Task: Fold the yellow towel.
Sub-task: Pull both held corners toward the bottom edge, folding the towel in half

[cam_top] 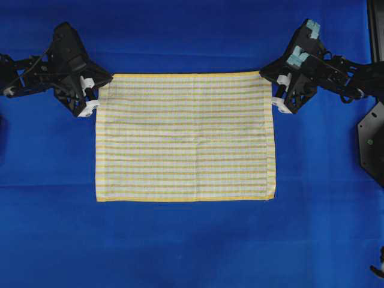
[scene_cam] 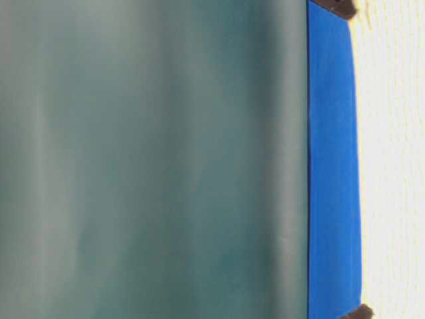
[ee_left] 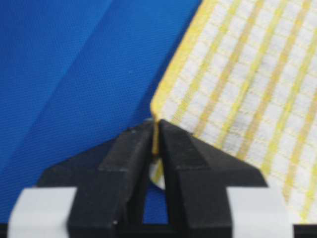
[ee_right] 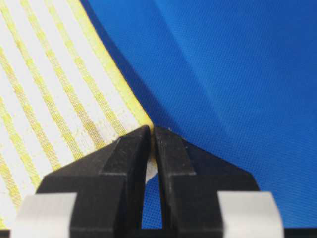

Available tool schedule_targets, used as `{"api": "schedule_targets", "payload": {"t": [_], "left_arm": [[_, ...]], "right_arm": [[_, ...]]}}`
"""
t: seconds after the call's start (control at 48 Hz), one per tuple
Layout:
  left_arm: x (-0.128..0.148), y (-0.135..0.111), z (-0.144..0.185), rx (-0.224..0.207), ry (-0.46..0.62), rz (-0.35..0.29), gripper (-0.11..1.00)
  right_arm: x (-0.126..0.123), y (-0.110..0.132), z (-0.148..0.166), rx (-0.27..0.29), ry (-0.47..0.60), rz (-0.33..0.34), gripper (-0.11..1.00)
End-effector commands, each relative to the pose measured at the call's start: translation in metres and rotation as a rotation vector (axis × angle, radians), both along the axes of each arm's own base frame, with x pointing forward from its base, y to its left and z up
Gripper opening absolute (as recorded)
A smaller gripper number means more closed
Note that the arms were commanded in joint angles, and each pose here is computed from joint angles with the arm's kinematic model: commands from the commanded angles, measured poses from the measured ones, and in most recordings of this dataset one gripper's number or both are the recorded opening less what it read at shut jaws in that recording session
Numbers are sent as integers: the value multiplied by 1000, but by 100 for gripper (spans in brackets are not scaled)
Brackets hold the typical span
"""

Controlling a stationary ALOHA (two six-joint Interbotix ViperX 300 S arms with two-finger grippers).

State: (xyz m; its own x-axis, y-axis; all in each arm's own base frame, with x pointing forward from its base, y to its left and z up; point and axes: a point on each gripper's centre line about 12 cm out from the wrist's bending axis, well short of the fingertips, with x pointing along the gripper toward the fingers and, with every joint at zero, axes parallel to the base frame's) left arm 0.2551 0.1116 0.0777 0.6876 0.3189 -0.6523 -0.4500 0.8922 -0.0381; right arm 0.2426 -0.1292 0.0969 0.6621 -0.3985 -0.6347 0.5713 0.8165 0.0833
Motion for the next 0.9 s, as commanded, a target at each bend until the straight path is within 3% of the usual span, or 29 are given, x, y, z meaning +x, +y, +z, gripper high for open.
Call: {"api": "schedule_targets", "payload": {"t": [0.0,0.25,0.479,0.729,0.875], "left_arm": [[5,1,20,20,-48,-5,4],[3,0,45,51,-108,-12,4],[4,-11,44,36,-101,-39,4],[-10,-29,53,38,-137,-81,4],[-11,-47,60,13,-180,-125,4]], "right_arm": [[1,-2,15,-17,-39,-3,5],[-3,1,24,-14,-50,-3,5],[-5,8,32,-11,-68,13,5],[-10,35,47,17,-103,75,5],[-16,54,51,55,-142,99,5]]}}
